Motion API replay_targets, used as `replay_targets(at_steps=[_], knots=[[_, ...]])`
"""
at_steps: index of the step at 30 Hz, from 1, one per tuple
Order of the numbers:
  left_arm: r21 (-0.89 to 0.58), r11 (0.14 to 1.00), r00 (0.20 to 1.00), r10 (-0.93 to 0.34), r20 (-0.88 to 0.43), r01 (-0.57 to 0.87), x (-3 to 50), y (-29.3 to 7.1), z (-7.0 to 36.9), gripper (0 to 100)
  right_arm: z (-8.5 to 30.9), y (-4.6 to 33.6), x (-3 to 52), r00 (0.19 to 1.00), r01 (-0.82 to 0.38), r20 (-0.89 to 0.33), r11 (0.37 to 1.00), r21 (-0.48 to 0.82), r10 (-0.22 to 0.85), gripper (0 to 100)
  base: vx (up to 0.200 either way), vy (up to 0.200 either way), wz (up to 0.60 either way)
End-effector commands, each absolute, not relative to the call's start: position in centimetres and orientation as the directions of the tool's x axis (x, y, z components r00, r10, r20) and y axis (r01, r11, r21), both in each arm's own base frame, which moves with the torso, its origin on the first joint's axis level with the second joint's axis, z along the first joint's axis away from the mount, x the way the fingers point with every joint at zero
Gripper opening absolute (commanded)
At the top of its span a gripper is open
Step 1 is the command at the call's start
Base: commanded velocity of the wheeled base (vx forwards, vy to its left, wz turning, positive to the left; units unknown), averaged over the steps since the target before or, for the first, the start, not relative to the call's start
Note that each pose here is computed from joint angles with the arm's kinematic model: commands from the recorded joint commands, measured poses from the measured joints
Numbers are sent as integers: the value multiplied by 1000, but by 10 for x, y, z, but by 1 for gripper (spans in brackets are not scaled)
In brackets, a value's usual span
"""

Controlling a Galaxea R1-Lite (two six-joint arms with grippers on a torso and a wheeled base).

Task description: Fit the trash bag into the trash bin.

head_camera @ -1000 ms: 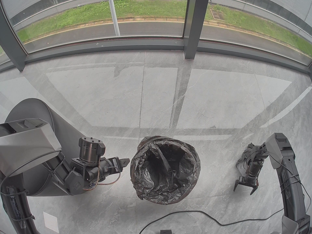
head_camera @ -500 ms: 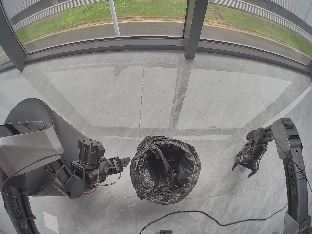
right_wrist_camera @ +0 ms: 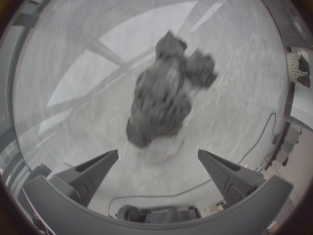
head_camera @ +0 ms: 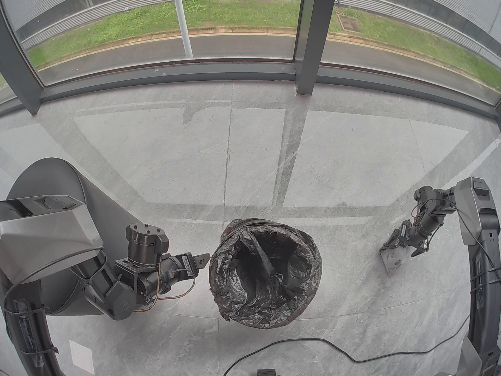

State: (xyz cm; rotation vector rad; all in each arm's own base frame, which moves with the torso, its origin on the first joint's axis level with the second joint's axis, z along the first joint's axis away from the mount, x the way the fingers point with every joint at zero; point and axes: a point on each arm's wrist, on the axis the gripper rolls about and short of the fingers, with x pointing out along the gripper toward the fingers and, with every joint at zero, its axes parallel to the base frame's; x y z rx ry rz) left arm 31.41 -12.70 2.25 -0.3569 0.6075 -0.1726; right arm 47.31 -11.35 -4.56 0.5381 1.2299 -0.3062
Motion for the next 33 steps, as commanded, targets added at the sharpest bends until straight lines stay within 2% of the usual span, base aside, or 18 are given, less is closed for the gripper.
replay_targets(at_steps=[1,8,19,20,33], knots=[[-376,925,807,-262,-529,54,314,-128,21,100,-49,-128,473,343,514,-938,827,230,48,100,0,0,0],[-375,926,807,-261,-530,53,314,-128,21,100,-73,-133,479,391,500,-920,832,240,30,100,0,0,0],[-374,926,806,-262,-531,54,313,-129,20,100,-79,-133,480,396,510,-918,830,228,9,100,0,0,0],[-374,926,806,-262,-531,54,313,-129,20,100,-79,-133,480,396,510,-918,830,228,9,0,0,0,0],[-373,926,805,-262,-532,55,313,-129,20,100,-81,-132,479,387,518,-922,826,225,9,0,0,0,0]])
